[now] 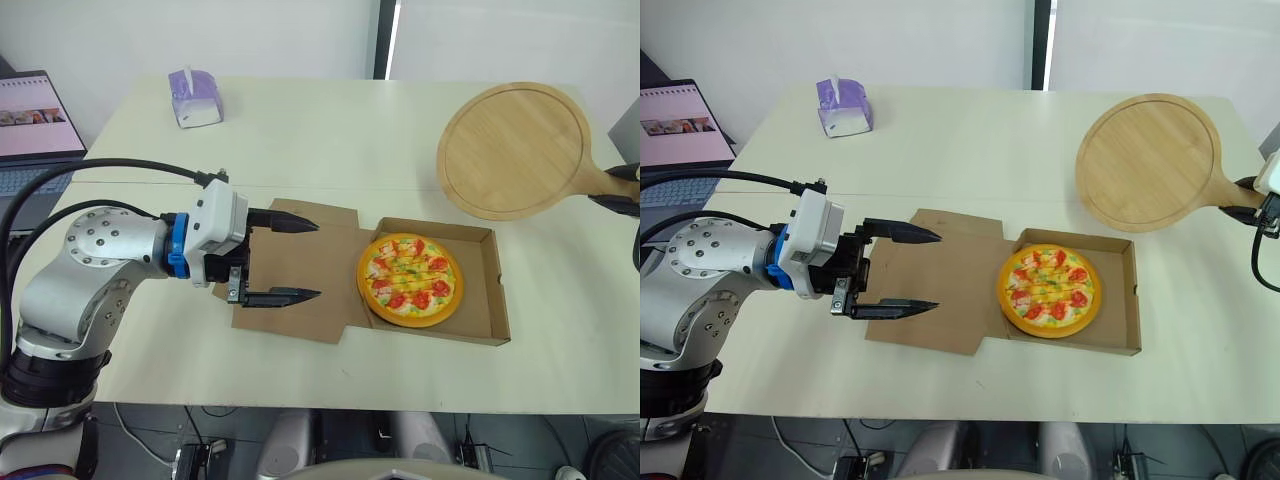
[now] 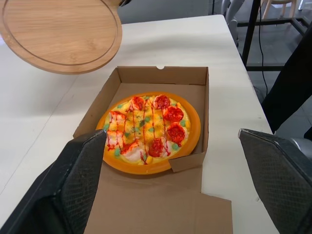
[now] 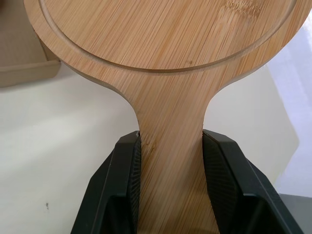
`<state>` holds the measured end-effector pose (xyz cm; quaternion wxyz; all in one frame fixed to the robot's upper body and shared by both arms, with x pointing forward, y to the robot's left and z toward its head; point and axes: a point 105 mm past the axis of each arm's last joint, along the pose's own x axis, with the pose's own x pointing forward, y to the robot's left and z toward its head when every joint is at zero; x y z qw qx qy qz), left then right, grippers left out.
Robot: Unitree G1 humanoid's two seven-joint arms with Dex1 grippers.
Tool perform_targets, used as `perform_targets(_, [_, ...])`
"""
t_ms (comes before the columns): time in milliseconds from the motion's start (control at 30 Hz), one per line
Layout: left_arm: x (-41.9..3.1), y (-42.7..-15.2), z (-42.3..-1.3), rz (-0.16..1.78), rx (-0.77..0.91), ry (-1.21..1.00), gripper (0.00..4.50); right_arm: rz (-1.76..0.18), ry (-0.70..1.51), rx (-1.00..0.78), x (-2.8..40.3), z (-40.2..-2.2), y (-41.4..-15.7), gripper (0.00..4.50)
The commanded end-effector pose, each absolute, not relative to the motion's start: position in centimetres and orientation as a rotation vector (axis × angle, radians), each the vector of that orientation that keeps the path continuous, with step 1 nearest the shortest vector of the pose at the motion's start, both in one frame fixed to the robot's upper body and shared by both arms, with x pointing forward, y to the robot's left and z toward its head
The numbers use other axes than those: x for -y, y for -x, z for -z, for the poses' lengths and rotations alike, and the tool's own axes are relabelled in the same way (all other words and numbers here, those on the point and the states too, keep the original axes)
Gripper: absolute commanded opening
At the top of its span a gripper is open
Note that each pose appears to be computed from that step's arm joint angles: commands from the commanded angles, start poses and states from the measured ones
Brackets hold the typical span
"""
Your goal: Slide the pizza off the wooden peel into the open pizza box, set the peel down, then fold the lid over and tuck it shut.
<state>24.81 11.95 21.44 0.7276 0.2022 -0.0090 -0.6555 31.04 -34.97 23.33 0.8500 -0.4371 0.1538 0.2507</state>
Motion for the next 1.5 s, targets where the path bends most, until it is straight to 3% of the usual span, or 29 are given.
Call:
perform_targets(33, [-12.2,-24.3,-21.7,1.435,0.049,-0.475,4.5,-0.433,0.82,-0.239,35.7,-25.0,-30.2,1.53])
perform_targets(400, [-11.2,-22.7,-21.9,1.502,0.122,-0.399,4.5,-0.157,0.342,-0.314,38.8,-18.7,-27.8,1.53])
perform_targets(800, [-9.4,-22.4,-22.9,1.544,0.183,-0.384,4.5,0.023,0.054,-0.519,38.8,-12.7,-27.3,1.53])
perform_targets(933, [-9.3,-22.4,-22.9,1.535,0.186,-0.383,4.5,0.017,-0.096,-0.542,38.3,-12.6,-26.4,2.8])
perform_targets(1100, [-9.5,-22.7,-23.0,1.505,0.197,-0.383,4.5,0.016,-0.056,-0.54,38.6,-13.6,-25.4,4.48])
perform_targets(1300, [-11.0,-24.1,-22.8,1.356,0.182,-0.351,4.5,-0.086,0.17,-0.365,37.7,-17.5,-25.9,4.48])
perform_targets(1500, [-15.4,-25.5,-21.1,1.069,0.076,-0.203,4.5,-0.387,0.319,-0.114,31.1,-21.7,-27.6,4.48])
